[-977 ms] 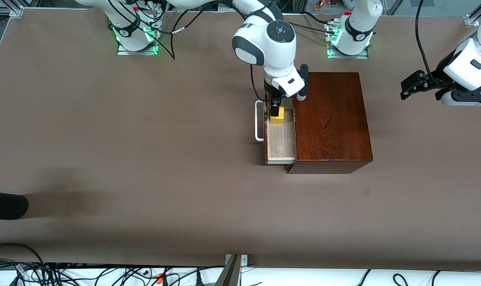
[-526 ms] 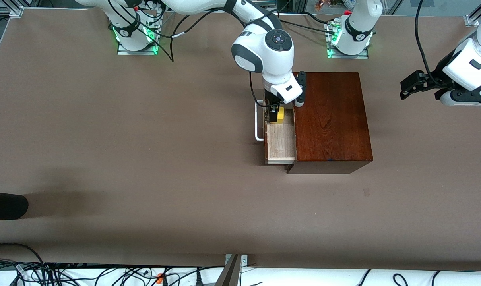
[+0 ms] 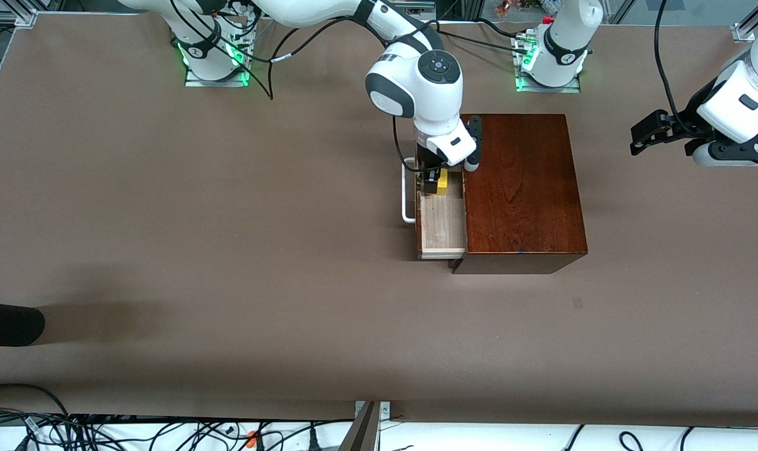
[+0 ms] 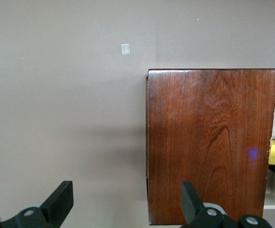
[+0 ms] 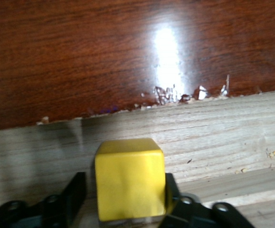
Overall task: Open drawer, take yellow block, close drawer
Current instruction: 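Lower the right gripper into the drawer and grasp the yellow cube, then lift the cube out with the right gripper while the left gripper reaches the drawer, then set the cube on the table with the right gripper while the left pushes the drawer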
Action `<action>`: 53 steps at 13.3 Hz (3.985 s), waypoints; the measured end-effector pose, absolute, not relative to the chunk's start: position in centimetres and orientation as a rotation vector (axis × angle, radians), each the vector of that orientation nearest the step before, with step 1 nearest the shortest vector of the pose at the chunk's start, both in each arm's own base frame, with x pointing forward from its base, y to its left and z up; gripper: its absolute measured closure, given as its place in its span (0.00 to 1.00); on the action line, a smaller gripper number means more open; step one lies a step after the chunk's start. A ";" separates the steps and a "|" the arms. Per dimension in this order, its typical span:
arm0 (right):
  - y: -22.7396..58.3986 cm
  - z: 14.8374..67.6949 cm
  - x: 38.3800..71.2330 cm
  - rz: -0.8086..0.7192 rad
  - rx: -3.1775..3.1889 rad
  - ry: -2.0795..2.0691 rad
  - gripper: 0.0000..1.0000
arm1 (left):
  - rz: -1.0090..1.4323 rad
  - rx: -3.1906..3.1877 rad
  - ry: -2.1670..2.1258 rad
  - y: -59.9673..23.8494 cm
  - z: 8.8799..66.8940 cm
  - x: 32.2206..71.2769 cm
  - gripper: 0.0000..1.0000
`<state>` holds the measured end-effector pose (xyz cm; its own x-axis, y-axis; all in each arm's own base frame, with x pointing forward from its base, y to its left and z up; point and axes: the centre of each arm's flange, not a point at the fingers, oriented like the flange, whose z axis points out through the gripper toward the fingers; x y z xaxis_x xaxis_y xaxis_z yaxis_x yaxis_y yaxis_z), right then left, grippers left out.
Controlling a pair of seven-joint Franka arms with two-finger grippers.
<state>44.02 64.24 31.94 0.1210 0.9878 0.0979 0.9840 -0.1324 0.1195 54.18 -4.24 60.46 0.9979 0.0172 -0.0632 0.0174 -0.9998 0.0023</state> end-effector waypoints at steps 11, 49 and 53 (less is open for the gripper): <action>64.0 39.7 44.7 0.307 2.384 1.987 0.44 | -0.113 3.137 0.026 -4.3 60.4 54.1 0.00; 3.9 20.1 61.3 -0.092 3.127 0.075 0.44 | 0.014 2.288 -2.198 -49.1 27.9 47.3 0.00; 3.9 20.2 61.3 -0.088 3.127 0.039 0.38 | 0.000 2.280 -2.224 -48.8 26.6 47.2 0.00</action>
